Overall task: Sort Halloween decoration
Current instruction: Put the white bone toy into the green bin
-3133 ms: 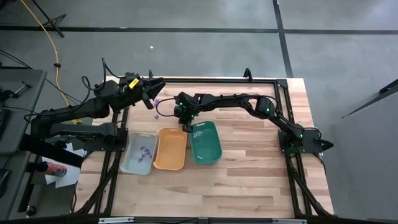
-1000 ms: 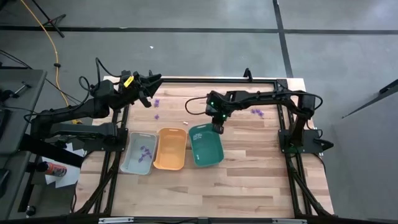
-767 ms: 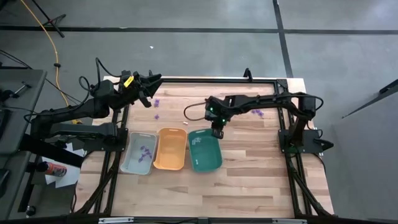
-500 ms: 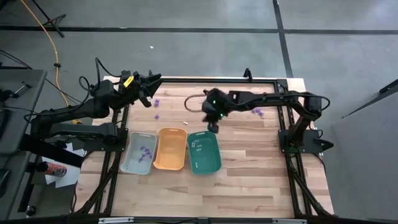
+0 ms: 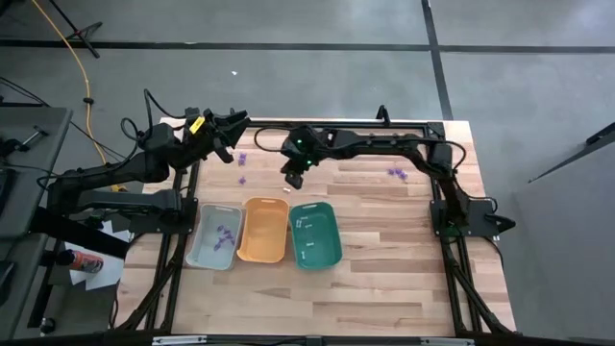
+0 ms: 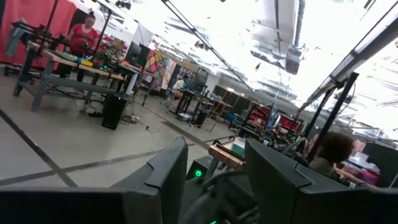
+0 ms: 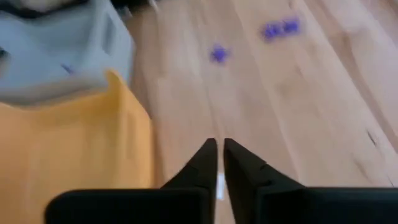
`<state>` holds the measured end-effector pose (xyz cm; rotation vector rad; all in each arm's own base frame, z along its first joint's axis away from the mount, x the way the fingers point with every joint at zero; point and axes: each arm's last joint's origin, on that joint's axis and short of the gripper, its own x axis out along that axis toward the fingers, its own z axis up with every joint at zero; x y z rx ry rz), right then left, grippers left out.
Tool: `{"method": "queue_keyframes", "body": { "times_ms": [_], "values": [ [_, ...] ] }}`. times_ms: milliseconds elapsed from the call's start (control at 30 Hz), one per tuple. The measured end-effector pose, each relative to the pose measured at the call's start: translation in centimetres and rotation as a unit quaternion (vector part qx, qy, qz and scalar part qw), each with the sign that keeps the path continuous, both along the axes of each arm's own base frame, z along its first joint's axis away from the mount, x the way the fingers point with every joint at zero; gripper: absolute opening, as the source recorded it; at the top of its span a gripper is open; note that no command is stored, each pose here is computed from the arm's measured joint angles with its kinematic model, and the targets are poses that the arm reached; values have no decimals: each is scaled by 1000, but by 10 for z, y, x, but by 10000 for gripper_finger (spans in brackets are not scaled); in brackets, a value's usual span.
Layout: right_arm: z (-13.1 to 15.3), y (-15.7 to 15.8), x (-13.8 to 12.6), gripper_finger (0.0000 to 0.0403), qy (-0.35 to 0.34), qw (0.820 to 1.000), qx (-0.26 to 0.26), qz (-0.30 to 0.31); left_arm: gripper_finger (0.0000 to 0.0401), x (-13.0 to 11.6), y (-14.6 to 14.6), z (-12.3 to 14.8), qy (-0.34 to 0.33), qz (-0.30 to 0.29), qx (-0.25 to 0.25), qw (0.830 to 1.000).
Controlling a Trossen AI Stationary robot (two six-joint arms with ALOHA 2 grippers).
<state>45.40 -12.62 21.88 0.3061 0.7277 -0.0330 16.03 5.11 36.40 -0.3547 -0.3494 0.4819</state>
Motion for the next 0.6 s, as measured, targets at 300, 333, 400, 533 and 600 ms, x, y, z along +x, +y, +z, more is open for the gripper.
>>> {"method": "queue_keyframes", "body": {
  "times_ms": [300,333,400,533,600],
  "values": [
    [-49,11,9,132,81,995,21,56,152,0,0,0,0,2,0,1000],
    [-53,14,11,139,82,994,15,66,152,0,0,0,0,2,0,1000],
    [-60,22,15,146,86,993,-12,78,152,0,0,0,0,2,0,1000],
    [-70,33,19,149,106,989,-70,77,152,0,0,0,0,2,0,1000],
    [-73,34,21,149,106,988,-82,71,152,0,0,0,0,3,0,1000]
  ]
}}
